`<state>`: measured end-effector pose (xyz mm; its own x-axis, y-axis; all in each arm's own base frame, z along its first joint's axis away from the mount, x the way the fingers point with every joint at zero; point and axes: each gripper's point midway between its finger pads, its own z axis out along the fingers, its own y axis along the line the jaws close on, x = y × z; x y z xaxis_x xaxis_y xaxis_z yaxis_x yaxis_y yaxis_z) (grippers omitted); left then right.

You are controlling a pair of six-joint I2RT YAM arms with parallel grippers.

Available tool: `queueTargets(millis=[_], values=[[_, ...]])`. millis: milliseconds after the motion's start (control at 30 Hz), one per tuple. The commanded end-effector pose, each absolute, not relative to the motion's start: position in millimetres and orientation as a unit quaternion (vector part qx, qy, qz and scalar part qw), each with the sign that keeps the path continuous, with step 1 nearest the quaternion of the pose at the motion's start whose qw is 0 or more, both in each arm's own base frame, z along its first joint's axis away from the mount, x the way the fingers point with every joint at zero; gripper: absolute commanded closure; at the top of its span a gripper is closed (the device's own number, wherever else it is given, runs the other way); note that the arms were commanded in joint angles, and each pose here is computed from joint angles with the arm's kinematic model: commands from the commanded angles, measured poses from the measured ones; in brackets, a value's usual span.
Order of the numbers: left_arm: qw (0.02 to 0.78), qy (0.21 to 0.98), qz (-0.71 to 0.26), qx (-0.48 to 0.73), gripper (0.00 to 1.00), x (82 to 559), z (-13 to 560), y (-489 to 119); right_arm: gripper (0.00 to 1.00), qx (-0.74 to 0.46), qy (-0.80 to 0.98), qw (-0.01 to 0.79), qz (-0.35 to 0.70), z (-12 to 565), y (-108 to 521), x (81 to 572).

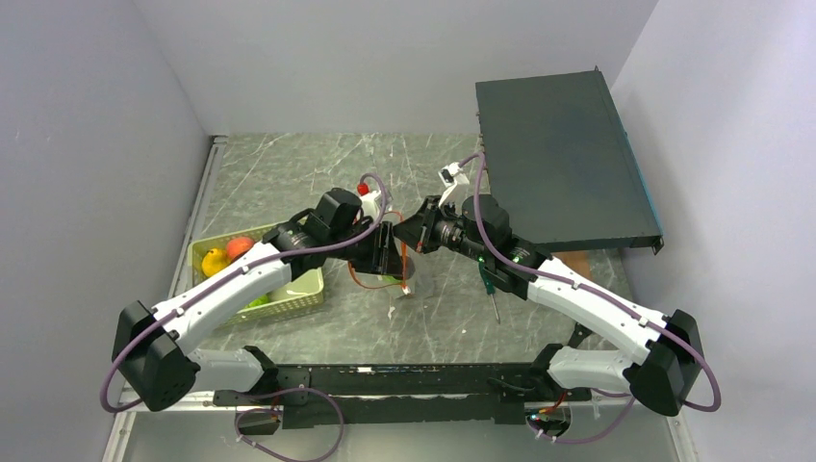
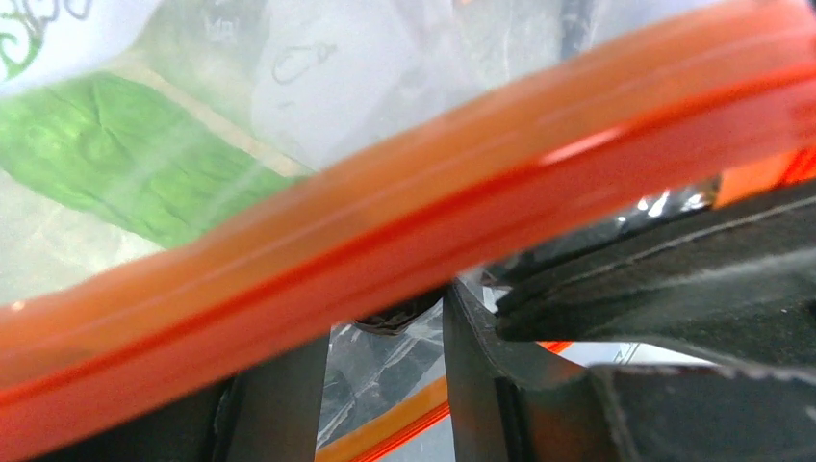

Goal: Place the food in the zip-top bag and seal the zipper
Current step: Place the fake fruit in the zipper food storage bag.

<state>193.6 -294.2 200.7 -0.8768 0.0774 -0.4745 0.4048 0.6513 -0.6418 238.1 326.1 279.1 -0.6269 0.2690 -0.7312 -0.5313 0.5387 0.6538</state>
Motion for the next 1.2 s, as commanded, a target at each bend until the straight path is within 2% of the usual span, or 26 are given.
queueTargets(millis=[0,100,333,800,900,1167], values=[[0.205,0.88,-0.403,0.142,0.54,190.7,198.4,-297.2,1.0,-0.084,0.725,0.462,0.504,324.4,324.6,238.4],[0.201,0.882,-0.401,0.143,0.52,188.3,196.0,-295.6,1.0,-0.083,0.725,0.463,0.503,325.3,323.8,238.7],[0.215,0.88,-0.396,0.152,0.36,185.3,201.7,-288.7,1.0,-0.081,0.726,0.472,0.494,326.9,318.8,239.7],[0.263,0.87,-0.387,0.158,0.25,184.9,230.8,-274.0,1.0,-0.082,0.73,0.476,0.484,325.9,316.3,242.1],[0.277,0.864,-0.393,0.153,0.28,188.2,239.4,-275.0,1.0,-0.082,0.73,0.475,0.485,324.8,317.5,242.5],[0.269,0.863,-0.402,0.148,0.45,192.9,236.0,-284.0,1.0,-0.081,0.729,0.473,0.488,324.9,317.1,241.2]])
